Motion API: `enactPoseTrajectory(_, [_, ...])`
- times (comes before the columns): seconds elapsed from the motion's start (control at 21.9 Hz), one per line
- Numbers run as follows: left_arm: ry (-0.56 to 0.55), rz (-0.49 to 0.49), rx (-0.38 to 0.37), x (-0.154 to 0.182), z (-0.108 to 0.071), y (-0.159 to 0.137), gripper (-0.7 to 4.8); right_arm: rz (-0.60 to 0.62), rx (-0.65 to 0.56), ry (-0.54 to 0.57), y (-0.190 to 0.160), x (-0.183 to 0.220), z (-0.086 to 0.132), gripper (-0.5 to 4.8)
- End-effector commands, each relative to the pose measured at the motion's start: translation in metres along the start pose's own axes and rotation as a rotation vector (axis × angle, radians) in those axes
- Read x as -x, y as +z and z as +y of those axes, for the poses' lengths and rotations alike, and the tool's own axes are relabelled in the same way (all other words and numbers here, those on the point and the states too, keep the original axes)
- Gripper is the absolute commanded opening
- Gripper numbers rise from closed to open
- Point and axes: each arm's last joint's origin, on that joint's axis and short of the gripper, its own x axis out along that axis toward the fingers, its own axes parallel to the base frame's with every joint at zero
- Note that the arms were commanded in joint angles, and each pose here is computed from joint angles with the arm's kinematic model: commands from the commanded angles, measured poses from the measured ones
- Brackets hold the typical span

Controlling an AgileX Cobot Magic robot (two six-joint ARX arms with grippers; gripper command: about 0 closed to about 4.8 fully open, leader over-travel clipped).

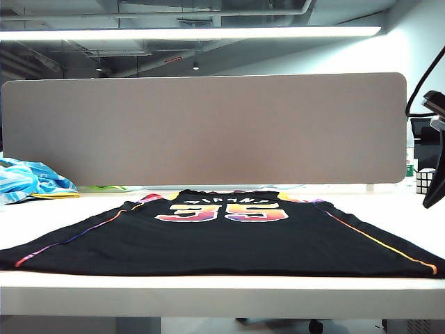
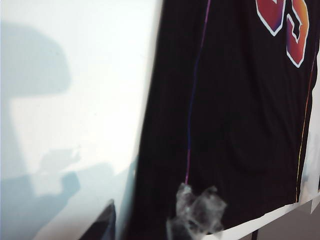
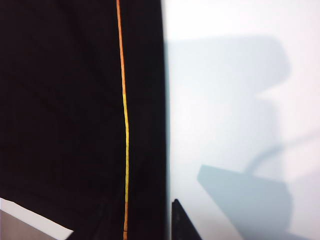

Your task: Fold the bottom side of the basketball jersey horizontally towards the center, about one-third of the way, and then fold the bottom of the basketball jersey up towards the top, creating a neat rectangle.

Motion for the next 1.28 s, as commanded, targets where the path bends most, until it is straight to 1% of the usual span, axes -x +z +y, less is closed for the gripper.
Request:
enactPoseTrajectory(0.05, [0.017, 0.007, -0.028, -0.002, -0.004, 0.000, 1.66, -0.002, 0.015, 0.006, 0.001, 0.001, 0.001, 1.72])
enactPoseTrajectory(0.09, [0.037, 0.023, -0.057, -0.007, -0.008, -0.001, 1.89, -0.003, 0.023, 0.006, 0.001, 0.001, 0.001, 1.81])
enactPoseTrajectory(0.14, [0.053, 0.035, -0.086, -0.011, -0.011, -0.002, 1.88, -0.003, 0.028, 0.005, 0.001, 0.001, 0.001, 1.82])
enactPoseTrajectory(0.18, [0.095, 0.052, -0.129, -0.017, -0.017, -0.004, 1.88, -0.003, 0.029, -0.003, 0.001, 0.001, 0.001, 1.93])
enactPoseTrajectory(0.23, [0.116, 0.060, -0.154, -0.020, -0.020, -0.005, 1.88, -0.003, 0.029, -0.009, 0.001, 0.001, 0.001, 2.04])
enactPoseTrajectory(0.27, [0.154, 0.075, -0.207, -0.027, -0.029, -0.006, 1.88, -0.002, 0.031, -0.021, 0.001, 0.001, 0.000, 2.26])
enactPoseTrajectory(0.37, [0.179, 0.079, -0.245, -0.032, -0.036, -0.005, 1.87, 0.005, 0.030, -0.021, 0.000, 0.000, 0.000, 2.26])
enactPoseTrajectory(0.5, [0.185, 0.079, -0.244, -0.031, -0.039, -0.003, 1.88, 0.043, 0.025, -0.016, -0.002, -0.004, -0.003, 2.83])
enactPoseTrajectory(0.59, [0.191, 0.080, -0.229, -0.029, -0.037, -0.003, 1.94, 0.097, 0.009, -0.003, -0.004, -0.010, -0.006, 2.85])
enactPoseTrajectory(0.64, [0.194, 0.090, -0.222, -0.028, -0.036, -0.004, 2.15, 0.128, -0.009, 0.021, -0.005, -0.015, -0.008, 2.85])
enactPoseTrajectory(0.73, [0.200, 0.113, -0.225, -0.028, -0.035, -0.006, 2.20, 0.161, -0.023, 0.056, -0.006, -0.022, -0.011, 2.85])
enactPoseTrajectory(0.78, [0.204, 0.125, -0.230, -0.028, -0.034, -0.007, 2.20, 0.170, -0.027, 0.058, -0.006, -0.024, -0.011, 2.85])
enactPoseTrajectory(0.91, [0.215, 0.146, -0.214, -0.029, -0.032, -0.009, 2.20, 0.191, -0.024, 0.055, -0.008, -0.028, -0.011, 2.85])
enactPoseTrajectory(1.14, [0.214, 0.191, -0.181, -0.034, -0.026, -0.011, 2.20, 0.216, 0.009, 0.055, -0.010, -0.034, -0.004, 2.85])
enactPoseTrajectory(1.19, [0.202, 0.218, -0.163, -0.037, -0.024, -0.012, 2.20, 0.224, 0.018, 0.058, -0.011, -0.035, -0.001, 2.85])
enactPoseTrajectory(1.28, [0.189, 0.261, -0.154, -0.042, -0.019, -0.015, 2.20, 0.236, 0.030, 0.044, -0.013, -0.037, 0.001, 2.85])
